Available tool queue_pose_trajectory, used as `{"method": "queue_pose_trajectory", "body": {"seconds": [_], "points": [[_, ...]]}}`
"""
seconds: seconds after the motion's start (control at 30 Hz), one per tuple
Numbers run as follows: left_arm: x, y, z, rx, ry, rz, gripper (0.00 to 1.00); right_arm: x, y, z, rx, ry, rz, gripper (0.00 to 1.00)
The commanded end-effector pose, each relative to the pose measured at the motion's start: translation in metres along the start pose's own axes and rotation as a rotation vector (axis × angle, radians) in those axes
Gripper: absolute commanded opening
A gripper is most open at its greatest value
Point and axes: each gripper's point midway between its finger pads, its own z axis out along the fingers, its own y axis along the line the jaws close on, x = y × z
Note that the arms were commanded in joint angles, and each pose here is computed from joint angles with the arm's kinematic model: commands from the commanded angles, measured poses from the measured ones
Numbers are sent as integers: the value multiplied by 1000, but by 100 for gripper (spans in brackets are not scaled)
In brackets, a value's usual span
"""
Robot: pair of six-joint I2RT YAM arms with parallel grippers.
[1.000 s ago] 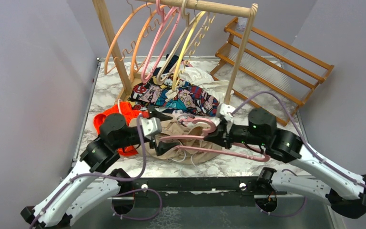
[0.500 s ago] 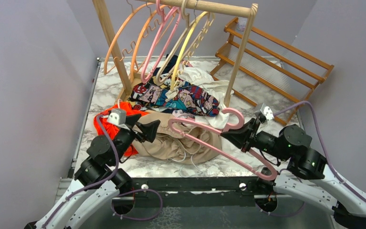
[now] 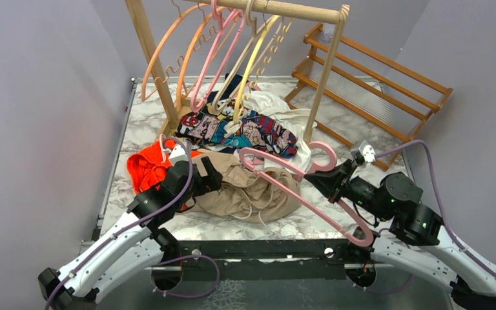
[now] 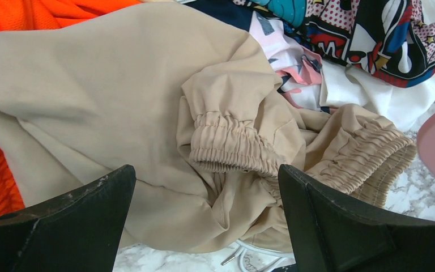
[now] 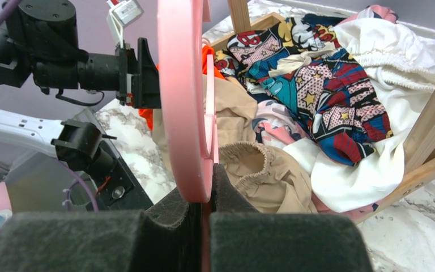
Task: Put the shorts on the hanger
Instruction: Hang the shorts on the hanger.
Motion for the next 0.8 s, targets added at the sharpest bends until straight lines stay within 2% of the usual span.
{"method": "queue_pose_trajectory", "body": {"seconds": [0.0, 0.17, 0.47, 0.77], "points": [[-10, 3, -7, -41, -20, -51, 99, 4, -3, 2, 11, -5, -14, 1], [5, 13, -2, -100, 52, -16, 99, 7, -4, 5, 9, 3, -33, 1], [14, 13, 8, -133, 115, 40, 79, 10, -3, 9, 1, 12, -50, 1], [6, 5, 26, -124, 90, 117, 59, 7, -2, 9, -4, 3, -51, 1]]}}
